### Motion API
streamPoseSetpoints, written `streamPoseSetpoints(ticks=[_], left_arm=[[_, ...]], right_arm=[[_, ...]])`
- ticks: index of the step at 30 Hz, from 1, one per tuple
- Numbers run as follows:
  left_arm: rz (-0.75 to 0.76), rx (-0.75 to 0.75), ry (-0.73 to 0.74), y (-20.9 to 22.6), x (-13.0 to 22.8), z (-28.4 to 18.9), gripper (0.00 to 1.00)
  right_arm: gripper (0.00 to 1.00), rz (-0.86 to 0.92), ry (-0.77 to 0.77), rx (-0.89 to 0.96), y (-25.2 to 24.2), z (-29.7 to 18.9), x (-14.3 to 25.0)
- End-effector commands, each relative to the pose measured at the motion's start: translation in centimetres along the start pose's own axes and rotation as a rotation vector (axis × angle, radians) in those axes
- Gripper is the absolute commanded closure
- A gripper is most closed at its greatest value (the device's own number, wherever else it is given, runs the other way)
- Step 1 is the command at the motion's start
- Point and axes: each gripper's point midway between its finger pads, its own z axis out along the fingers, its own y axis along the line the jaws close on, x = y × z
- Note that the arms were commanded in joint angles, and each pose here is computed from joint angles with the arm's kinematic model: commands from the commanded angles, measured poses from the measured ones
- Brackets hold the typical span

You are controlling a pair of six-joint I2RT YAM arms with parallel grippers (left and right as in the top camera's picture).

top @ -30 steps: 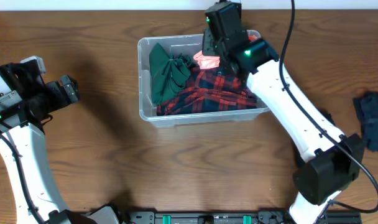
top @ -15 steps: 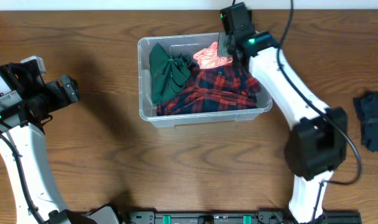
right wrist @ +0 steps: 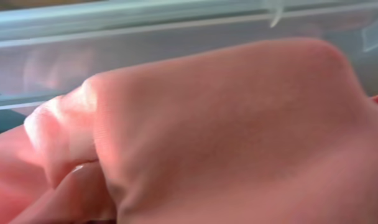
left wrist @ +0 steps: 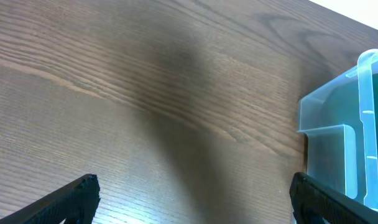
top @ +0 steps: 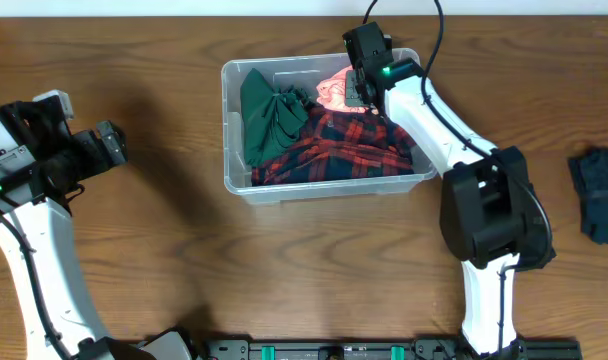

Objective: Pack container
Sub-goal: 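Lower the pink garment into the bin's back right and release, then move the right gripper to the folded black garment on the right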

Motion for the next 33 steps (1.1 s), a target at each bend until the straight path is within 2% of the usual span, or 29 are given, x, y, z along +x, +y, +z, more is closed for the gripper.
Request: streamPoseSetpoints(ticks=[1, 3, 4, 7, 11, 14, 18, 23, 28, 33], left_arm=[[0.008, 0.006, -0.005, 0.0, -0.2, -0.1, 0.02], [0.008, 0.006, -0.005, 0.0, -0.2, -0.1, 0.02], [0.008, 0.006, -0.005, 0.0, -0.2, -0.1, 0.02], [0.007, 0.006, -0.005, 0.0, -0.2, -0.1, 0.02], [0.008, 0.006, -0.005, 0.0, -0.2, -0.1, 0.02], [0.008, 0.006, -0.005, 0.0, -0.2, -0.1, 0.02], [0.007, 0.006, -0.005, 0.0, -0.2, -0.1, 0.02], [0.008, 0.006, -0.005, 0.0, -0.2, -0.1, 0.02], [0.007, 0.006, -0.005, 0.0, -0.2, -0.1, 0.02], [0.008, 0.006, -0.005, 0.0, -0.2, -0.1, 0.02]], right_arm=[[0.98, -0.009, -0.041, -0.054, 0.4, -3.3, -1.6], [0.83, -0.018, -0.098, -0.084, 0.5, -6.2, -3.2], [0.64, -0.022, -0.136, -0.104, 0.6, -8.2, -4.2], [0.36, -0.021, -0.218, -0.135, 0.1, -13.3, -6.0], [0.13, -0.006, -0.249, -0.138, -1.7, -17.8, -6.3], [0.01, 0.014, -0.205, -0.112, -4.1, -20.1, -4.9], [0.01, 0.124, -0.08, -0.027, -9.0, -22.0, -1.6], [0.01, 0.399, 0.091, 0.124, -16.3, -23.3, 2.8], [0.01, 0.564, 0.148, 0.203, -21.1, -23.3, 5.4], [0.01, 0.711, 0.178, 0.196, -24.0, -22.4, 9.5]])
